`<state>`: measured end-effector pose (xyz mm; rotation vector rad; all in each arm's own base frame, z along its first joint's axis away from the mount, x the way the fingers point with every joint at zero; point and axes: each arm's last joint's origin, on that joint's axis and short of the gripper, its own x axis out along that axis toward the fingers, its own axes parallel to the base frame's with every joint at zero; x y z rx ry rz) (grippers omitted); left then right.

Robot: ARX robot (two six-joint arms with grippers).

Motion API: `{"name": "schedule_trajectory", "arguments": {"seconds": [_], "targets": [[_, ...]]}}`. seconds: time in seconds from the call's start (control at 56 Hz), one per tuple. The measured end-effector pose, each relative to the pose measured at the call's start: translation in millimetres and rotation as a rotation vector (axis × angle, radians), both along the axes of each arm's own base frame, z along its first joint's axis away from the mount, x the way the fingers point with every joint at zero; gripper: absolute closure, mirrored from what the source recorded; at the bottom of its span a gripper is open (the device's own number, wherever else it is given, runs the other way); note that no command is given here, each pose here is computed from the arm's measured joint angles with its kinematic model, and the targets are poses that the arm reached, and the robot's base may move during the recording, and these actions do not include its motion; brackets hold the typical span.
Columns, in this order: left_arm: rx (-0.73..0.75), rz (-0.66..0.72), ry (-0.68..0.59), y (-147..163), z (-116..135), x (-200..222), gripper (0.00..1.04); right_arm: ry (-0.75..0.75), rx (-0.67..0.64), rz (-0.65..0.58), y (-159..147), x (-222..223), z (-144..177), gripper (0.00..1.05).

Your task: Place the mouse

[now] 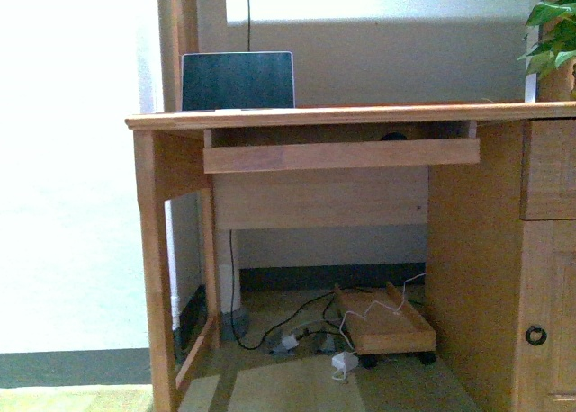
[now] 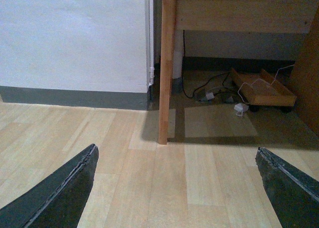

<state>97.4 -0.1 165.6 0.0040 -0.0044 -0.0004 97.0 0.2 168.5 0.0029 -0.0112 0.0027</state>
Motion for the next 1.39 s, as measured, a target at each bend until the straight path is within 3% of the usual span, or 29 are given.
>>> {"name": "schedule_trajectory", "arguments": {"seconds": [1.393], "targets": [[0.0, 0.0, 0.0, 0.0, 0.1, 0.0, 0.08, 0.0, 0.0, 0.0, 0.0, 0.0, 0.0, 0.07]]}}
